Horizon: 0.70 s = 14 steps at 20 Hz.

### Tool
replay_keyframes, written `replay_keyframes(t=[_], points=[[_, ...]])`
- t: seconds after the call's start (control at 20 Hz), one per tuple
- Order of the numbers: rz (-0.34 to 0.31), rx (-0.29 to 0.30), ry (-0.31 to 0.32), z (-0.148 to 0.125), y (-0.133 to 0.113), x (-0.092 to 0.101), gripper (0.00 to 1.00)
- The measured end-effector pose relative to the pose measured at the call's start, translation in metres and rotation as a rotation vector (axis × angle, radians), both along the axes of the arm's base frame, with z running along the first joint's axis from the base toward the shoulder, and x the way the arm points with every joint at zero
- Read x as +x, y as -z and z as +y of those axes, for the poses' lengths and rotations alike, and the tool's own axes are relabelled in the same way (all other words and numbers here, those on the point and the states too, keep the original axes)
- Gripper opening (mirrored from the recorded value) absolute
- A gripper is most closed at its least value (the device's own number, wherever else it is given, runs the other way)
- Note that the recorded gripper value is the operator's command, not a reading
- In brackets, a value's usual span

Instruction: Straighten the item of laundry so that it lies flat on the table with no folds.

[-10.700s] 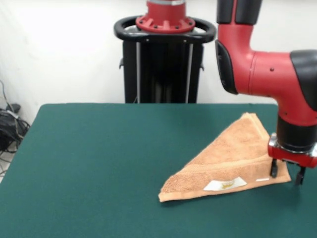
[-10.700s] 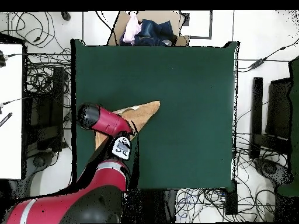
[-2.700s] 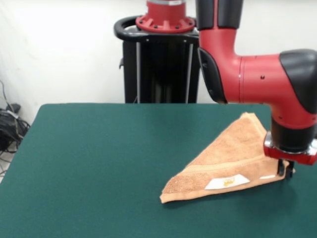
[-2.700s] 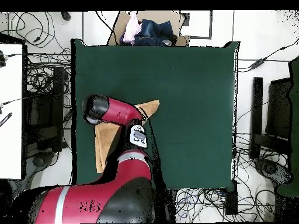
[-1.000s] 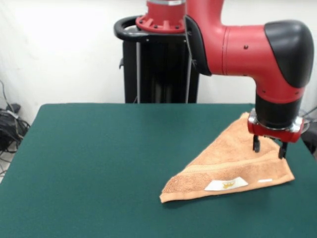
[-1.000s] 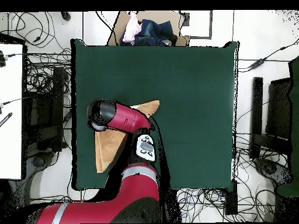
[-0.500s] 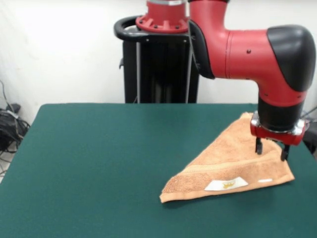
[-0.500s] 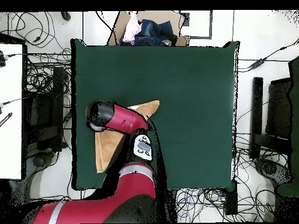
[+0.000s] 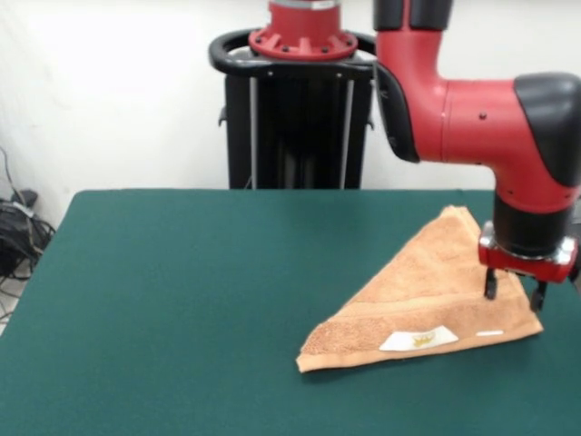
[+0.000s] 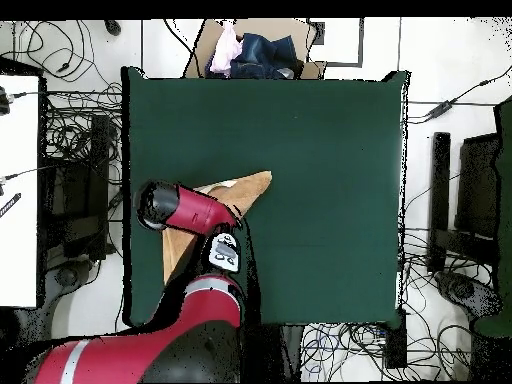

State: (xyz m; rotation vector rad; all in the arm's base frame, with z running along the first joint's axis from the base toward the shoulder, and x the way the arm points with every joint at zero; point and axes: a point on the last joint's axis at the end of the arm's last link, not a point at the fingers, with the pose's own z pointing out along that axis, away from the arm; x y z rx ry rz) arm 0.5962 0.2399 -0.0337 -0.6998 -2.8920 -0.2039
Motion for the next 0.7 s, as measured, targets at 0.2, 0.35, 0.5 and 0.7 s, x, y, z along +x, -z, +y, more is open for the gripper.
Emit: replay_keyframes(t=[0.2, 0.35, 0.5, 0.7], points=[[-0.025, -0.004, 0.008, 0.012, 0.001, 0.001, 1.0], [-0.038, -0.002, 0.014, 0.021, 0.001, 0.001, 1.0], [-0.04, 0.004, 0.02, 0.034, 0.0, -0.001, 1.0], [-0.037, 0.014, 0.026, 0.049, -0.001, -0.004, 1.0]])
